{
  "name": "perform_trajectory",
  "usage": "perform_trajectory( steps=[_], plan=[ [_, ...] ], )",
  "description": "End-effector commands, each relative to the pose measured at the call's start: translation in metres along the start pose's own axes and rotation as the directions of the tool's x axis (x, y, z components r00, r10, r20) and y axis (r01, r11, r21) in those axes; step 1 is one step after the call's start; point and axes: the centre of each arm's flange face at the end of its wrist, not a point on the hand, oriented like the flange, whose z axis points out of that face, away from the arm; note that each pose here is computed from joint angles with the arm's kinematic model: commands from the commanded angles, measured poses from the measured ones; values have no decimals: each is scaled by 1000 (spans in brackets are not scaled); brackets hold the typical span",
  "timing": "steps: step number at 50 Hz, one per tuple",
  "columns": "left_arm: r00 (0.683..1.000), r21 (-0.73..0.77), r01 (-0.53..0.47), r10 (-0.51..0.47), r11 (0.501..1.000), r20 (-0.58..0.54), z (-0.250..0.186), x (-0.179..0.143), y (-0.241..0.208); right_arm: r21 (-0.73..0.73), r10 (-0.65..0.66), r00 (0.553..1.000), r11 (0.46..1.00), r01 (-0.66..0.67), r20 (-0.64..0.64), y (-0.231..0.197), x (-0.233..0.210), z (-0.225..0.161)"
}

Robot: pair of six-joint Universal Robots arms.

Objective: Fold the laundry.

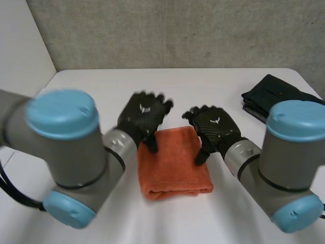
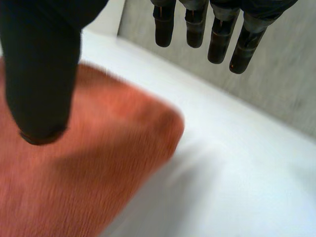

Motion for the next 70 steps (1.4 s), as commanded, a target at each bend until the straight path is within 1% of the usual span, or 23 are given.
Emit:
perform_trajectory(
  steps=[1, 2, 4, 7, 11, 20, 26, 37, 70],
  plan=[
    [990, 112, 95, -83, 989, -111, -20, -20, -62, 99, -143, 990, 985, 141, 12, -8, -21, -28],
    [989, 101, 106, -94, 989, -116, -21, -23, -65, 79, -173, 985, 982, 170, 28, 0, -30, -34],
    [984, 67, 136, -126, 989, -128, -23, -30, -68, 56, -197, 980, 979, 194, 44, 8, -40, -39],
    [979, 40, 155, -148, 987, -139, -25, -34, -70, 10, -232, 971, 973, 232, 58, 25, -54, -48],
    [977, 28, 163, -157, 986, -146, -25, -36, -70, -31, -235, 970, 971, 238, 59, 45, -61, -42],
    [975, 23, 162, -157, 986, -154, -26, -33, -69, -26, -241, 969, 970, 243, 51, 62, -63, -26],
    [975, 21, 164, -159, 986, -155, -26, -33, -69, 17, -261, 965, 965, 261, 35, 64, -64, -16],
    [975, 16, 168, -163, 986, -152, -26, -34, -67, 1, -294, 955, 956, 294, 39, 76, -66, -2],
    [973, 11, 177, -173, 984, -153, -25, -33, -66, 90, -291, 957, 953, 289, 9, 63, -67, 34]
  ],
)
